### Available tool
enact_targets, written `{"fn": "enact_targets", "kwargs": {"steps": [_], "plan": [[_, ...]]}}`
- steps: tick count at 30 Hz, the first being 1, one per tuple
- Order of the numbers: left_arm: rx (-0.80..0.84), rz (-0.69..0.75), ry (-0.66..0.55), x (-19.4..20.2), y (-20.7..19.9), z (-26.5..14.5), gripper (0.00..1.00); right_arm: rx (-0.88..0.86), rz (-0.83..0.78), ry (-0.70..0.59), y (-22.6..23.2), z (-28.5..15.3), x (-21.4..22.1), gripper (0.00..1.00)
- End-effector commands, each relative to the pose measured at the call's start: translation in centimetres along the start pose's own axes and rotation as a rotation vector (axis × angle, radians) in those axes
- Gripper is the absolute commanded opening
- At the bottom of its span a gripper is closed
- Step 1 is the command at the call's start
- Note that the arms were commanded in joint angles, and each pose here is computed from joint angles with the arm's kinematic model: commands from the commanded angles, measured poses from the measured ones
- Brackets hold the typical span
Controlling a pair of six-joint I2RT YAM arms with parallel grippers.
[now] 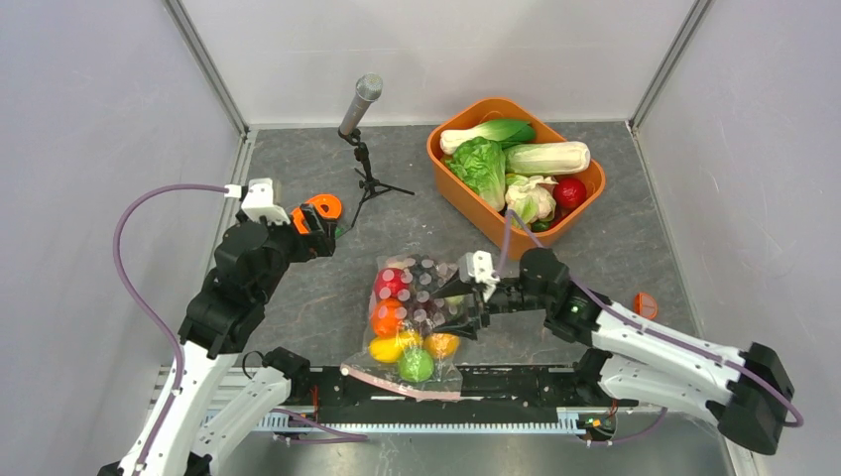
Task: Place the food in the zip-top bag and seal the zipper
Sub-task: Place the zipper food storage bag at the center of the board, then move the zipper food storage bag to the center of the board.
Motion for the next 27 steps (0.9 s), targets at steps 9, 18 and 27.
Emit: {"fn": "enact_targets", "kwargs": {"steps": [9, 18, 27], "plan": [[0.032, -0.036, -0.008, 0.3, -0.5, 0.2, 1.00, -0.254, 0.050, 0.113, 5.5, 5.2, 2.5, 0.57], [0.041, -0.043, 0.012, 1.0, -0.6, 0.7, 1.00, -0.087, 0.094, 0.317, 3.9, 7.7, 8.3, 0.54], [0.012, -0.040, -0.001, 1.2, 0.0, 0.8, 1.00, 0.163, 0.072, 0.467, -1.0, 7.2, 12.1, 0.57]]}}
Point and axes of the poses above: each gripper's point midway between its finger pads, its own z axis out along the fingers, its own y axis along the line the jaws close on, x = y × z, the point moved 1 cm from there along -z, back along the fingers, and after that the axes turned 6 degrees about -z, right-handed, at the moved point
